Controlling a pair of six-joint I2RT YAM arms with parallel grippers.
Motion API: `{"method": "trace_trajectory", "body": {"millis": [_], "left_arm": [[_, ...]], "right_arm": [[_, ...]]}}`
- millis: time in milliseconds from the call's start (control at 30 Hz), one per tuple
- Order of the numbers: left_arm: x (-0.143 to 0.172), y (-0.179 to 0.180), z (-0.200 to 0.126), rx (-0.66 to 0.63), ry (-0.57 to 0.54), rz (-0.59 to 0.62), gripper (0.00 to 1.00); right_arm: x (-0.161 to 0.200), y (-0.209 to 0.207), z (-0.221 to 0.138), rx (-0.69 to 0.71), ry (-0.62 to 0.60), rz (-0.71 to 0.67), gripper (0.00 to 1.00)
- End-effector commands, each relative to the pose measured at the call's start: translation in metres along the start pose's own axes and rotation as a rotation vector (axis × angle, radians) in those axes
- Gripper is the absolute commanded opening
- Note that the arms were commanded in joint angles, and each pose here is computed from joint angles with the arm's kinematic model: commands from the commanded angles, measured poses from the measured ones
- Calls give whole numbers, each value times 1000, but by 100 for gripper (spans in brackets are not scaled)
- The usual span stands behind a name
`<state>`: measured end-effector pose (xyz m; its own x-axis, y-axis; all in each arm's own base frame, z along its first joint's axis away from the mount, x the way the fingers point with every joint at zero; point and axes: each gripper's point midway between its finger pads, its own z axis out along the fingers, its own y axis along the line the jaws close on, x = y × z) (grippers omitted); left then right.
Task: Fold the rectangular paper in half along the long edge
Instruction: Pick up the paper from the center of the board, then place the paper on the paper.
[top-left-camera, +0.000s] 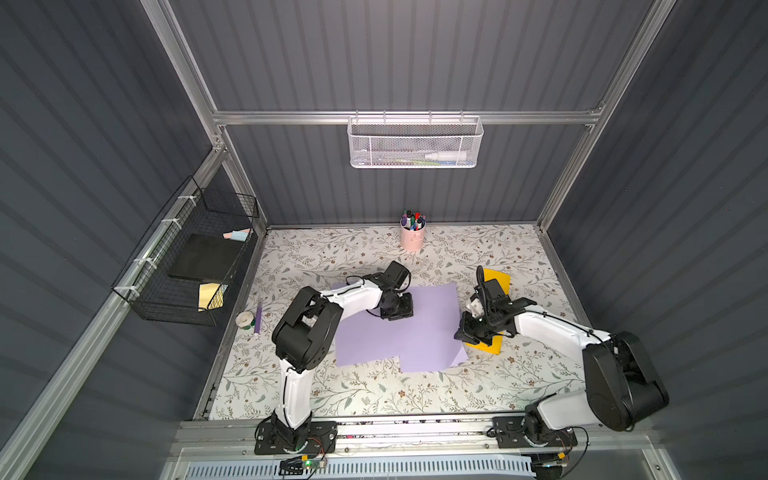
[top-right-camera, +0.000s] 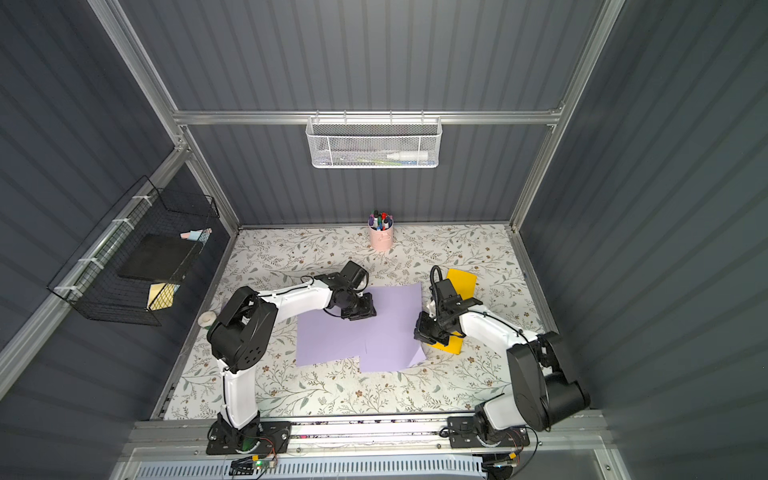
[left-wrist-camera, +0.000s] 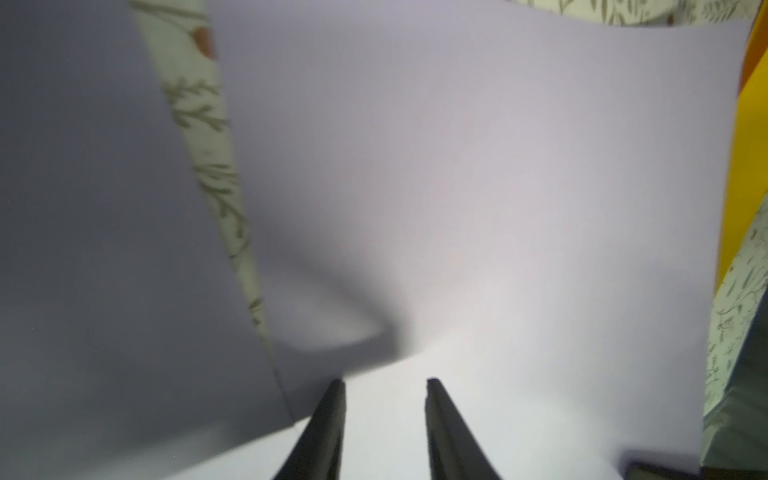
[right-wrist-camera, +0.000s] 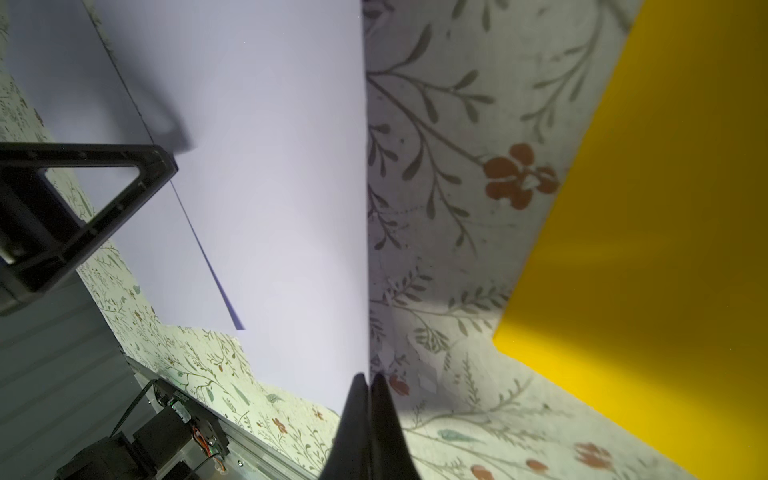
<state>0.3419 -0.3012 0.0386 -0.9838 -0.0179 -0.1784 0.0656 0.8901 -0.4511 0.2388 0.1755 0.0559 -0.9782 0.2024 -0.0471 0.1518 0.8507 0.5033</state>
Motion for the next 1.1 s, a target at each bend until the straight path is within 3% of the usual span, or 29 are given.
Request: {"method": "trace_trajectory", "body": {"millis": [0, 200, 367, 567, 867, 1067], "left_arm": [[-31, 3, -51, 5, -104, -11, 61], [-25, 19, -64, -32, -87, 7, 63], [-1, 35, -48, -44, -24, 5, 61], [-1, 38, -59, -65, -51, -3, 61], [-17, 63, -94, -121, -147, -95, 63], [-24, 96, -132, -198, -232, -181, 63]], "right_arm": [[0, -5, -17, 47, -37, 5, 0], [-4, 16, -42, -18, -90, 0, 0], [-20, 68, -75, -176, -129, -69, 0], [-37, 140, -121, -335, -172, -200, 0], [-17, 223, -125, -446, -114, -415, 0], [5, 221, -116, -467, -46, -451, 0]]}}
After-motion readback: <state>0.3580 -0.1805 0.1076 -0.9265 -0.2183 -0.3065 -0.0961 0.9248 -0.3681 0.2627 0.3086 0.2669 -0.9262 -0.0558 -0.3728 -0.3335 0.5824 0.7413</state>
